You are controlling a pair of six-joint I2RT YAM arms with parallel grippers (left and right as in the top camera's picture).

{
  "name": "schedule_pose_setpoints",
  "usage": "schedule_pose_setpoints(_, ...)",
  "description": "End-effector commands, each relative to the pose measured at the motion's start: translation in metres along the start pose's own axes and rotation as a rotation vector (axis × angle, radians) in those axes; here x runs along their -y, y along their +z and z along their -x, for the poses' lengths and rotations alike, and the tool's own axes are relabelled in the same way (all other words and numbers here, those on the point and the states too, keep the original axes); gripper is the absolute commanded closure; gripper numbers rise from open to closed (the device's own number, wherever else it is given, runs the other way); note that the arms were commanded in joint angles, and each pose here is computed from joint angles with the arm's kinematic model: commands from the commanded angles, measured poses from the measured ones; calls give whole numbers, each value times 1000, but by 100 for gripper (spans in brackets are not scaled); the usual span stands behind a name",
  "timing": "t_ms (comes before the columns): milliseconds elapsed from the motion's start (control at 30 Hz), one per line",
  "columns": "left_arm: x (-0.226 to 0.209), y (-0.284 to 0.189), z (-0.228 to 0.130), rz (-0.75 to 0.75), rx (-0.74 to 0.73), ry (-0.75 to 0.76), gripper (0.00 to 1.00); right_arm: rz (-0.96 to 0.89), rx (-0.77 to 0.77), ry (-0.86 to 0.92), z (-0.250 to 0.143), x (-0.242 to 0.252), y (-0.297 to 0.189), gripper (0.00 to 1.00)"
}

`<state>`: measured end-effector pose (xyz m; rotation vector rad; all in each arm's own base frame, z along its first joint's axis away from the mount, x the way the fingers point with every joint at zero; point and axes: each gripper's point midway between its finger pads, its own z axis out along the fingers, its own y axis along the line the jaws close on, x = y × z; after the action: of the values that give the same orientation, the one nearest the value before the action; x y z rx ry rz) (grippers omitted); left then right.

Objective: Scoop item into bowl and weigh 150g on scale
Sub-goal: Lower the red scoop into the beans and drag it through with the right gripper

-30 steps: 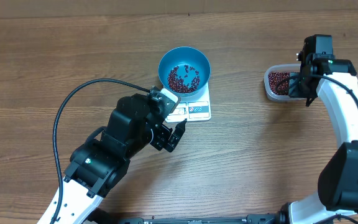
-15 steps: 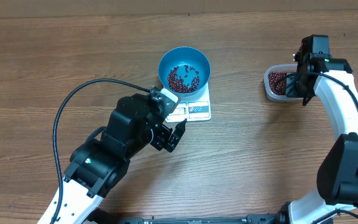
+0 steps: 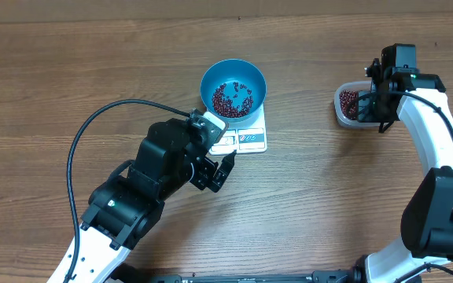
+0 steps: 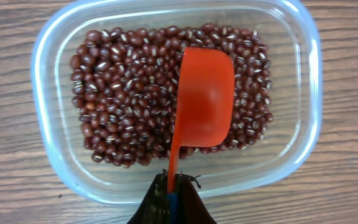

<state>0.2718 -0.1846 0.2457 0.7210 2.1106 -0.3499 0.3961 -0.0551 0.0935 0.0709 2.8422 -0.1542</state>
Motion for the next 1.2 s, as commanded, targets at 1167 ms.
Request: schedule_pose_setpoints(1167,1,0,-2,-7,-2,21,1,437,10,186,-1,-7,7,96)
